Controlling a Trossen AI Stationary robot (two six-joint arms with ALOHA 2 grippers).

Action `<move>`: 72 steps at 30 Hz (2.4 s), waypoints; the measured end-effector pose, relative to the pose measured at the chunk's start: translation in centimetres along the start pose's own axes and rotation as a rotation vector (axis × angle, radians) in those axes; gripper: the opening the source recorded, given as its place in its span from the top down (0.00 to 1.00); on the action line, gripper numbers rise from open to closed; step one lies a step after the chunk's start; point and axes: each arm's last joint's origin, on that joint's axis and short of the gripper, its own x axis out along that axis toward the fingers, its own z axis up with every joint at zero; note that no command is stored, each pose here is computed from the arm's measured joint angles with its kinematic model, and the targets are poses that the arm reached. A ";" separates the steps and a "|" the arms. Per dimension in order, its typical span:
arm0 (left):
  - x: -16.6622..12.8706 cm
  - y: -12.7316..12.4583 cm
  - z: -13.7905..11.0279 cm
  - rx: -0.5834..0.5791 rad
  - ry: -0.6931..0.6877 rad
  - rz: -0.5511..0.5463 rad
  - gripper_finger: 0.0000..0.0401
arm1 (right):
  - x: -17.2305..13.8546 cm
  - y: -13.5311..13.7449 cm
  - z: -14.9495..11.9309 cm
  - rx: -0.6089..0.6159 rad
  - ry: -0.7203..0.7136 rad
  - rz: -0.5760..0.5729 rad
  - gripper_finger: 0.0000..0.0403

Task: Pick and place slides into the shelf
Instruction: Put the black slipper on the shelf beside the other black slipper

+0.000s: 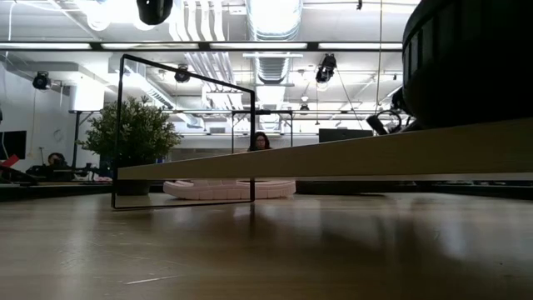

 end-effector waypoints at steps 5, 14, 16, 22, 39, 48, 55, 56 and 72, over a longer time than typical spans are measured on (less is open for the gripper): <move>0.0 0.0 0.0 0.003 0.001 0.000 1.00 | -0.6 0.7 0.1 -0.017 -0.017 0.031 0.98; 0.0 0.0 0.0 0.033 0.000 0.001 1.00 | -2.8 1.9 -0.3 -0.054 -0.021 0.027 0.98; 0.0 0.0 0.0 0.036 0.000 0.001 1.00 | -3.5 2.1 -0.5 -0.068 -0.018 0.021 0.98; 0.0 0.0 0.0 0.041 0.001 0.001 1.00 | -5.5 2.9 -1.1 -0.084 -0.016 0.018 0.98; 0.0 0.0 0.0 0.054 0.001 0.001 1.00 | -10.9 4.2 -3.1 -0.161 0.061 -0.083 0.98; 0.0 0.0 0.0 0.062 0.001 0.001 1.00 | -13.0 6.6 -2.9 -0.227 0.114 -0.100 0.98; 0.0 0.0 0.0 0.063 0.003 0.003 1.00 | -14.6 8.6 -2.7 -0.289 0.166 -0.075 0.98; 0.0 0.0 -0.1 0.063 0.005 0.004 1.00 | -14.8 8.8 -2.7 -0.296 0.177 -0.077 0.98; 0.0 0.0 -0.1 0.063 0.005 0.004 1.00 | -17.1 10.1 -3.5 -0.367 0.350 -0.041 0.98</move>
